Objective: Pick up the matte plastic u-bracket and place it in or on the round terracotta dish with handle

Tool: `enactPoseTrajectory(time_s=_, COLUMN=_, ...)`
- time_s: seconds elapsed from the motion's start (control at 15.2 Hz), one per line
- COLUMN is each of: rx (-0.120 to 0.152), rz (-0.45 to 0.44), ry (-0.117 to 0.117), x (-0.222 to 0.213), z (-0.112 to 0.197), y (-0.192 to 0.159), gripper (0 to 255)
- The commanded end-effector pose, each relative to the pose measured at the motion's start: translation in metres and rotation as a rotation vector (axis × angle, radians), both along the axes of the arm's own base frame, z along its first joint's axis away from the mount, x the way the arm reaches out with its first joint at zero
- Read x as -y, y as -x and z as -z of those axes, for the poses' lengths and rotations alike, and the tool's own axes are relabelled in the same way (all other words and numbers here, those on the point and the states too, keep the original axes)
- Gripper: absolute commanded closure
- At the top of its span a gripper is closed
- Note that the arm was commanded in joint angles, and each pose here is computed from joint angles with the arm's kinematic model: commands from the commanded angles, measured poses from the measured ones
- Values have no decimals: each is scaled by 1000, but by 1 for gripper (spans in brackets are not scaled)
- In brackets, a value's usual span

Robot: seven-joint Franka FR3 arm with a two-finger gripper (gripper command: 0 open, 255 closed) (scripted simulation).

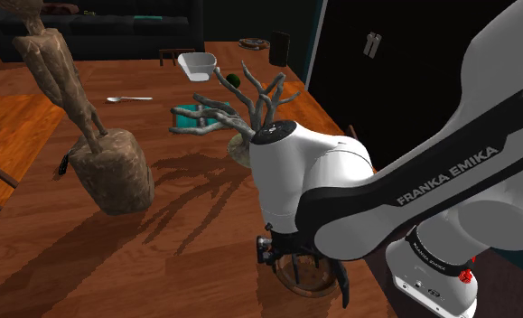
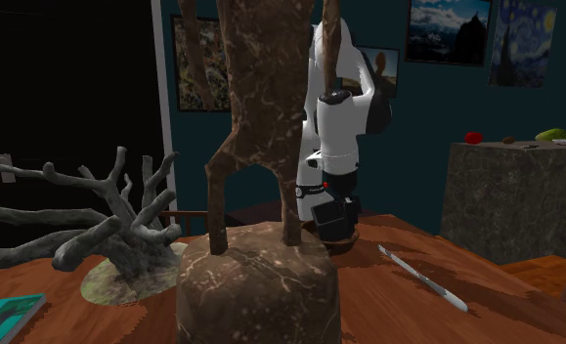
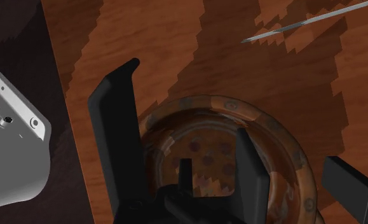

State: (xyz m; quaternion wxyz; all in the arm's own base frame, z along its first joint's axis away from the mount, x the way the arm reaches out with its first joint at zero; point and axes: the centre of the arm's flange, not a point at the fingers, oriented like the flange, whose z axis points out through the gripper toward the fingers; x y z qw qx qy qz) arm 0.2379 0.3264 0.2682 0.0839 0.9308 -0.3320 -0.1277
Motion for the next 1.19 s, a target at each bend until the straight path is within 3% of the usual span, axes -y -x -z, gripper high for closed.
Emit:
enactPoseTrajectory(time_s=0.0, rx=0, rz=0, ry=0, x=0, z=1, y=0, gripper=0)
enactPoseTrajectory(time_s=0.26, rx=0, rz=0, ry=0, x=0, z=1, y=0, gripper=0)
enactPoseTrajectory(time_s=0.33, rx=0, rz=0, ry=0, x=0, z=1, y=0, gripper=255)
enactPoseTrajectory(time_s=0.92, rx=0, rz=0, ry=0, x=0, z=1, y=0, gripper=255)
enactPoseTrajectory(time_s=1.12, rx=0, rz=0, ry=0, x=0, z=-15, y=0, gripper=255)
